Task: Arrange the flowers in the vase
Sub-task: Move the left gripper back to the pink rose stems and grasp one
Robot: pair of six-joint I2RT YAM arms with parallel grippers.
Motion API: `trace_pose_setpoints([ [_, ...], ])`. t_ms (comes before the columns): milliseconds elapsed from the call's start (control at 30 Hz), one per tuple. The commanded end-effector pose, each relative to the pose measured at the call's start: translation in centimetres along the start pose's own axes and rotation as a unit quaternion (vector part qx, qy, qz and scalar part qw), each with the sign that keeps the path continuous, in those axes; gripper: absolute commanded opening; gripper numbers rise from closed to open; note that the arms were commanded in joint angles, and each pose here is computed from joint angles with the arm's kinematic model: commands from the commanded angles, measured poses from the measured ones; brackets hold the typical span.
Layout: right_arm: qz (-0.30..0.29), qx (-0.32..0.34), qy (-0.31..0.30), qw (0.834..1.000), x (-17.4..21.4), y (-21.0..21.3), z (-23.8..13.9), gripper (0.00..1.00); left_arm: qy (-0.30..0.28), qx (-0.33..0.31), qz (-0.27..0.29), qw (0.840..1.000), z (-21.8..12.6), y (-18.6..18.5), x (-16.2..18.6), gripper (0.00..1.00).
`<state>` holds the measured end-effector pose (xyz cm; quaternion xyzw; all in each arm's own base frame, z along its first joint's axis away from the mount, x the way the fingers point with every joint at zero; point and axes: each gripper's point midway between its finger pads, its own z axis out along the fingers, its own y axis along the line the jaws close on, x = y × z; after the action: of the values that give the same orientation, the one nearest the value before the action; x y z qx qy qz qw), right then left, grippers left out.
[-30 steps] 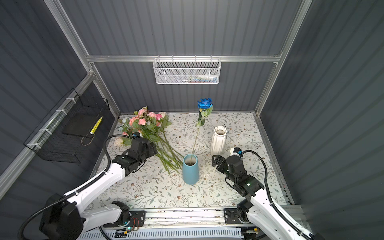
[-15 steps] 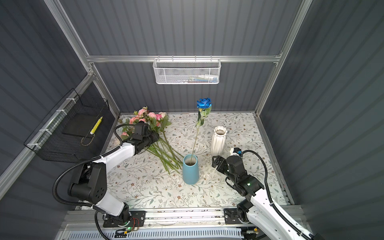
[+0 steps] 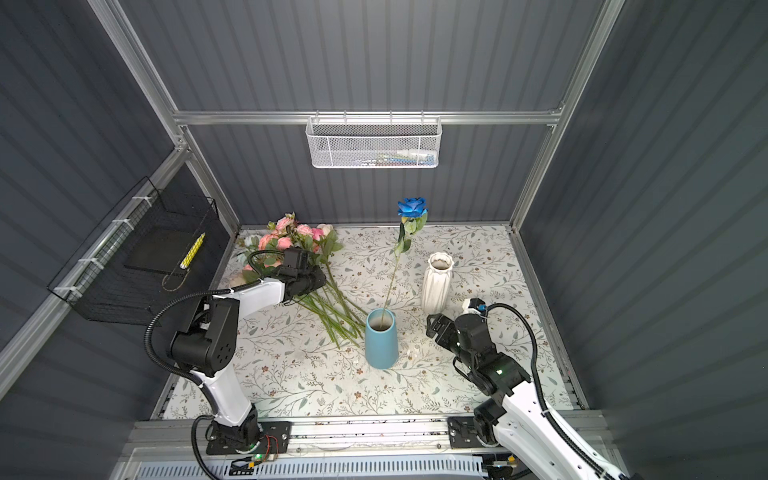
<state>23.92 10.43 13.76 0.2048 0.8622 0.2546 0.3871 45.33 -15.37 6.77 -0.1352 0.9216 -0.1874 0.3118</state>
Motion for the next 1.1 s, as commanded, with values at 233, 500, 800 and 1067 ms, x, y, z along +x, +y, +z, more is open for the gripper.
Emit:
trace_pose_setpoints([
  [233,0.004,0.013,0.005,1.0,0.5,-1.0,0.3,0.94,0.009,0.0,0.021,1.0,0.3,-0.1,1.0,0.18],
  [500,0.009,0.01,0.01,1.0,0.8,-1.1,0.6,0.94,-0.008,0.011,0.016,1.0,-1.3,-0.4,1.1,0.3],
  [800,0.015,0.008,0.013,1.0,1.0,-1.2,0.7,0.94,0.004,0.01,0.02,1.0,-0.8,-0.2,2.6,0.22],
  [1067,0.017,0.011,0.015,1.0,1.1,-1.5,0.5,0.94,0.002,0.008,0.029,1.0,-0.5,-0.2,2.5,0.16],
])
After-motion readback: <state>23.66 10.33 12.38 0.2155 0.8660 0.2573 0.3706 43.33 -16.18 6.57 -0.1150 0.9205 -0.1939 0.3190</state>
